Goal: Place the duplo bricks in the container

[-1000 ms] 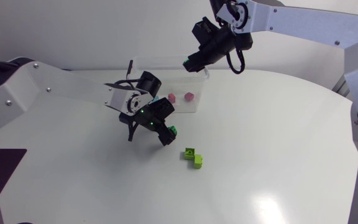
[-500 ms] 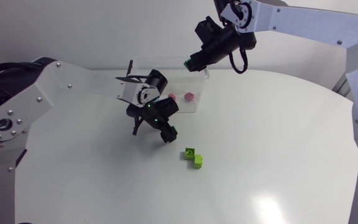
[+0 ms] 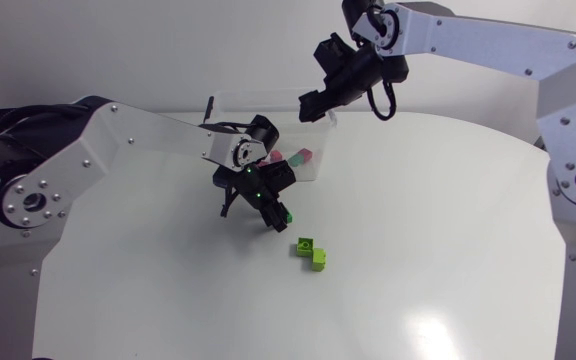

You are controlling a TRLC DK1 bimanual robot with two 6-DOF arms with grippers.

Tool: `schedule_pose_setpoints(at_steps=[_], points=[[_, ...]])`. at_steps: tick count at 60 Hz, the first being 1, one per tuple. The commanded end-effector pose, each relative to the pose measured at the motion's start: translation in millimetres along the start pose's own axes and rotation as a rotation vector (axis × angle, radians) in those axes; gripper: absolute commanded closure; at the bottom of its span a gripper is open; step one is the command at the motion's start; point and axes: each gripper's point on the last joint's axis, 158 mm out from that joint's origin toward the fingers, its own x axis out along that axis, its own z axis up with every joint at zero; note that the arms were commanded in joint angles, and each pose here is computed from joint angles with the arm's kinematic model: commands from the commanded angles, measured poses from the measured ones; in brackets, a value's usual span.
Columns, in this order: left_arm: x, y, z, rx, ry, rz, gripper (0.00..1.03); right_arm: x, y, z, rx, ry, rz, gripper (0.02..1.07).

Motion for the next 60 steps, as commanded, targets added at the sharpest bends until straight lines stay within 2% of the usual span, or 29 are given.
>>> schedule_pose_setpoints(at_steps=[1,9,27,40,60], points=[[2.8,-21.2,-16.1,0.029,0.049,-0.057,0.83,-32.2,0.3,5.4,0.005,-0.032,-0.013,0.06],[-16.3,-30.5,-14.9,0.027,0.028,-0.07,0.84,-57.0,10.1,-3.6,-0.001,-0.045,-0.016,0.06],[-110.5,-29.4,8.6,0.014,-0.109,0.022,0.84,-97.5,47.6,-55.4,-0.052,-0.003,0.013,0.06],[-173.9,7.2,45.3,-0.023,-0.238,0.118,0.84,-102.8,89.4,-118.7,-0.106,0.063,0.065,0.06],[-197.6,86.1,95.4,-0.165,-0.41,0.25,0.84,-91.0,134.5,-207.5,-0.186,0.188,0.148,0.06]])
